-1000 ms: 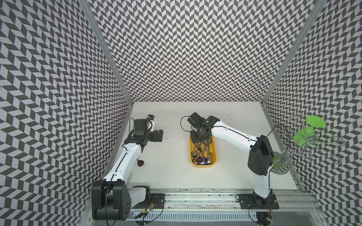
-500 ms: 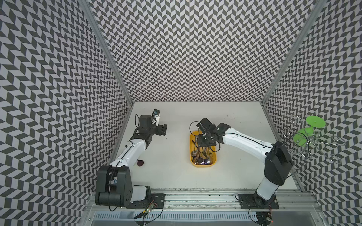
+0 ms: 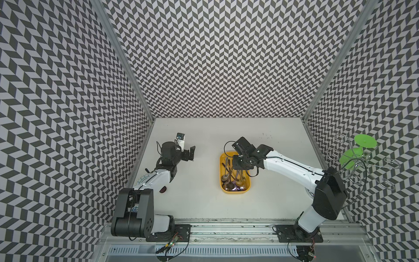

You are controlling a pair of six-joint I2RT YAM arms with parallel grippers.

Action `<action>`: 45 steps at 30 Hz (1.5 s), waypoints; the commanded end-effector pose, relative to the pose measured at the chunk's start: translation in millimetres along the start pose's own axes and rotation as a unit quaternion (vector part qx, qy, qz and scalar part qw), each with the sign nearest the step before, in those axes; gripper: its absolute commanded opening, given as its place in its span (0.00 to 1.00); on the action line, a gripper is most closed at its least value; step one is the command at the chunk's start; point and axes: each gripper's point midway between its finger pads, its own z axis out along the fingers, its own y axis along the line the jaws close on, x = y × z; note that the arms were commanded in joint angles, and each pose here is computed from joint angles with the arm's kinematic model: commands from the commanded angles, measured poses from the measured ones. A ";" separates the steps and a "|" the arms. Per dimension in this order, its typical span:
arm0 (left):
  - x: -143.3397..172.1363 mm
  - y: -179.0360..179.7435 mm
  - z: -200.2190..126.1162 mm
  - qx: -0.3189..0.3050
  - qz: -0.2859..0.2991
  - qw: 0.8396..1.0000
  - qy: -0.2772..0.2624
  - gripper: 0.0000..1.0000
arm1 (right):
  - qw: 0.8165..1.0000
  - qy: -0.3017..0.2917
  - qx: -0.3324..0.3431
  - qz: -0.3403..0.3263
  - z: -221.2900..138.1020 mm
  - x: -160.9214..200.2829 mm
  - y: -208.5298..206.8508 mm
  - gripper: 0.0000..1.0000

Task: Put the spoon into the storage box
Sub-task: Place the spoon in the storage box, then reset both arms

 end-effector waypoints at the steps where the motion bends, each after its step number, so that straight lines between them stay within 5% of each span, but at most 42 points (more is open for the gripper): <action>1: -14.9 -1.0 -3.1 0.010 0.005 0.999 -0.051 0.99 | 0.999 -0.053 -0.007 0.009 -21.4 -21.7 -2.4 0.38; 14: -3.7 2.2 -10.5 -0.003 0.019 0.995 -0.102 0.99 | 0.982 -0.179 0.039 -0.047 -82.8 -58.7 -28.6 0.73; 23: 6.4 11.7 -6.3 -0.022 0.016 0.992 -0.123 0.99 | 0.945 -0.294 0.085 -0.116 -130.5 -74.9 -55.5 1.00; 29: 10.7 24.3 -8.1 -0.039 -0.007 0.990 -0.133 0.99 | 0.896 -0.409 0.121 -0.126 -160.3 -76.9 -86.2 1.00; 37: 19.5 37.6 -30.6 -0.087 -0.032 0.980 -0.176 0.99 | 0.802 -0.560 0.126 -0.167 -187.1 -59.8 -114.5 1.00; 45: 20.2 40.8 -28.5 -0.094 -0.036 0.980 -0.170 0.99 | 0.795 -0.557 0.173 -0.168 -164.0 -62.7 -148.8 1.00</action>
